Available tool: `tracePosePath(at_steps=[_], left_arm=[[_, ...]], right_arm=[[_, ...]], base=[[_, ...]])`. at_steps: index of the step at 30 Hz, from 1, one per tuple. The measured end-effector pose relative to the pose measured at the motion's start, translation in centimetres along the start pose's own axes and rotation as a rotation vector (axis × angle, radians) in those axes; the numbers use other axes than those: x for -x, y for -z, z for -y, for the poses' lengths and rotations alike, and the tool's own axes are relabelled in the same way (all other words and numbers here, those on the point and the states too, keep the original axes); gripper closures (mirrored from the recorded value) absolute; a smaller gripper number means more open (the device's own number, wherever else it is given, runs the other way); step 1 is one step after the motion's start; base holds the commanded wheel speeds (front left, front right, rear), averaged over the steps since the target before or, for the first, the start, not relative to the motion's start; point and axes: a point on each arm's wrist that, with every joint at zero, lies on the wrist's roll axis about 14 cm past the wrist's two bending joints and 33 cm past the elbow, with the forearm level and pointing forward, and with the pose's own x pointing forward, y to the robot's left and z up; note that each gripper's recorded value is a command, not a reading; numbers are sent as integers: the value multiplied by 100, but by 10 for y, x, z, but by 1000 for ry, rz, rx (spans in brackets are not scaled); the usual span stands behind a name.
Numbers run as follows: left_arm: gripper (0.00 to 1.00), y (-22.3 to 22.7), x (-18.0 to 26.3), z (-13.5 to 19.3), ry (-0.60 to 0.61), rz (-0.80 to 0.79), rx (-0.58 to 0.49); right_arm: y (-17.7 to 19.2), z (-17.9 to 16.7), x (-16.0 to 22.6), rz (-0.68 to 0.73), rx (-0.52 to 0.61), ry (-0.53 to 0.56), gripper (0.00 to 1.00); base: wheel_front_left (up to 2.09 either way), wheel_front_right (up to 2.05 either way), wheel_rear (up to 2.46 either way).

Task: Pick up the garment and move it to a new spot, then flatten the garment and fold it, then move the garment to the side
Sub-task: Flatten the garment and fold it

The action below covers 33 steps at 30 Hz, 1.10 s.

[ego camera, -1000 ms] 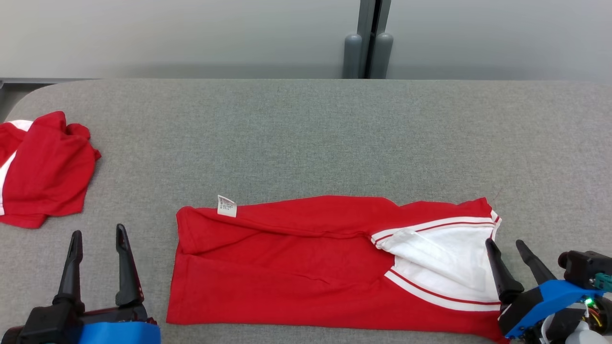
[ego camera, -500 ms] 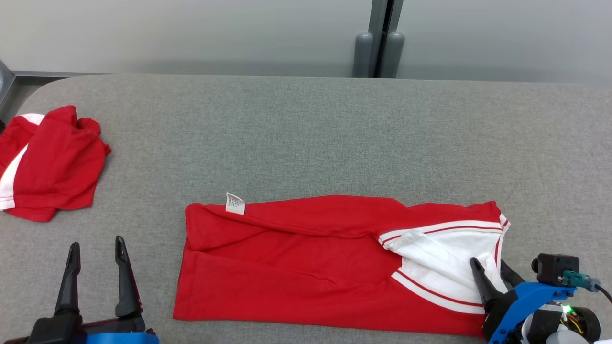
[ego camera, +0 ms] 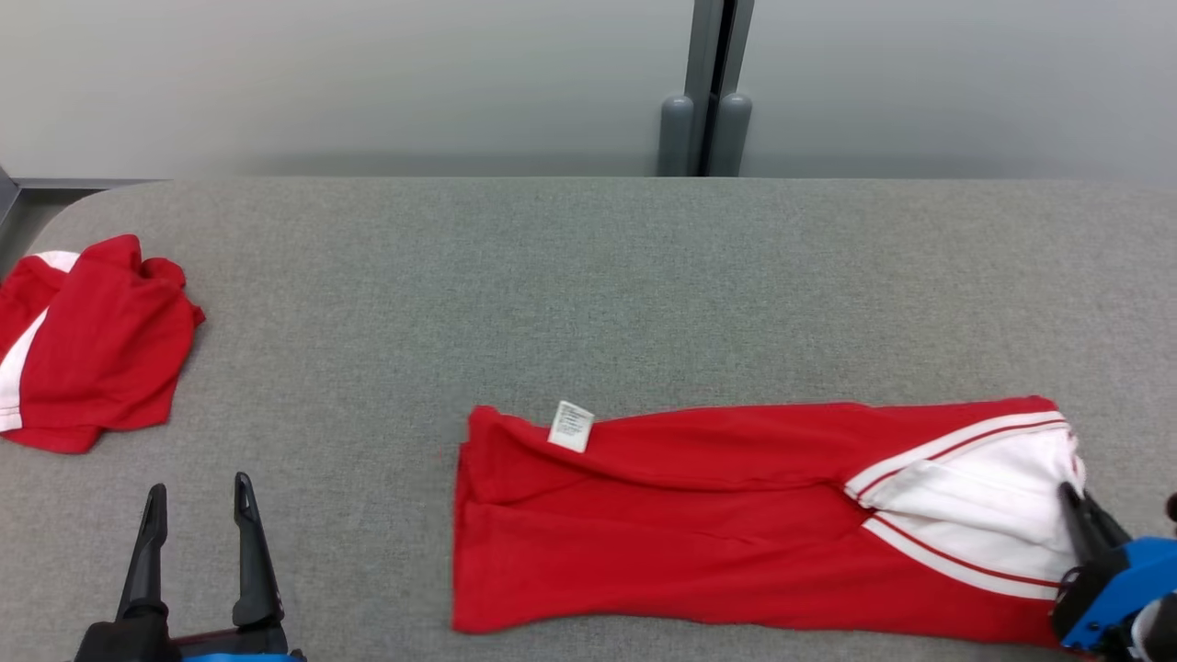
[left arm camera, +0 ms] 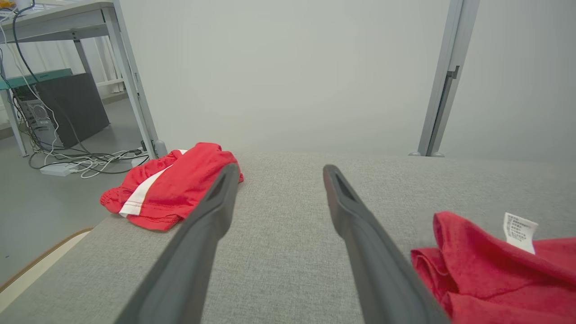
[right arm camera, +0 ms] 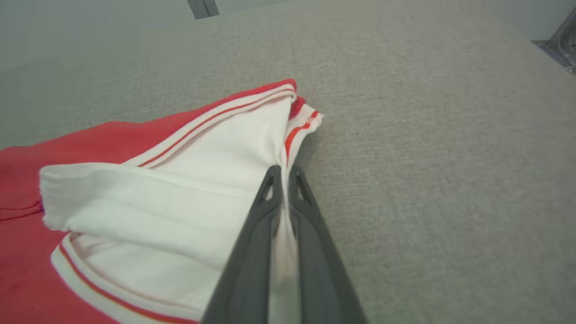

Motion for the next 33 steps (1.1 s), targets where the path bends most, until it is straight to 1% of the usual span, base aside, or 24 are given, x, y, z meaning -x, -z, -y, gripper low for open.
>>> tracePosePath(at_steps=[3, 5, 8, 11, 15, 21, 30, 33], left_arm=[[0, 0, 1, 2, 8, 1, 2], [0, 0, 2, 5, 16, 0, 4], [0, -2, 2, 9, 27, 8, 8], [0, -3, 3, 11, 32, 9, 14], [0, -3, 3, 14, 40, 10, 17], [0, -1, 3, 18, 48, 4, 25], [0, 0, 3, 19, 47, -1, 32], [0, 1, 4, 17, 40, -1, 33]], right_arm=[[-10, 27, 9, 23, 32, 57, 100], [-16, 35, 14, 35, 36, 73, 100], [-18, 37, 21, 39, 42, 76, 100], [-25, 26, 25, 63, 43, 47, 100], [-30, -5, 30, 87, 34, -30, 100], [-44, -63, 40, 118, 32, -186, 100], [-64, -165, 55, 153, 68, -457, 100], [-65, -198, 59, 151, 84, -549, 100]], base=[[0, 0, 0], [0, 0, 0], [0, 0, 0], [0, 0, 0], [0, 0, 0], [0, 0, 0], [0, 0, 0], [0, 0, 0]])
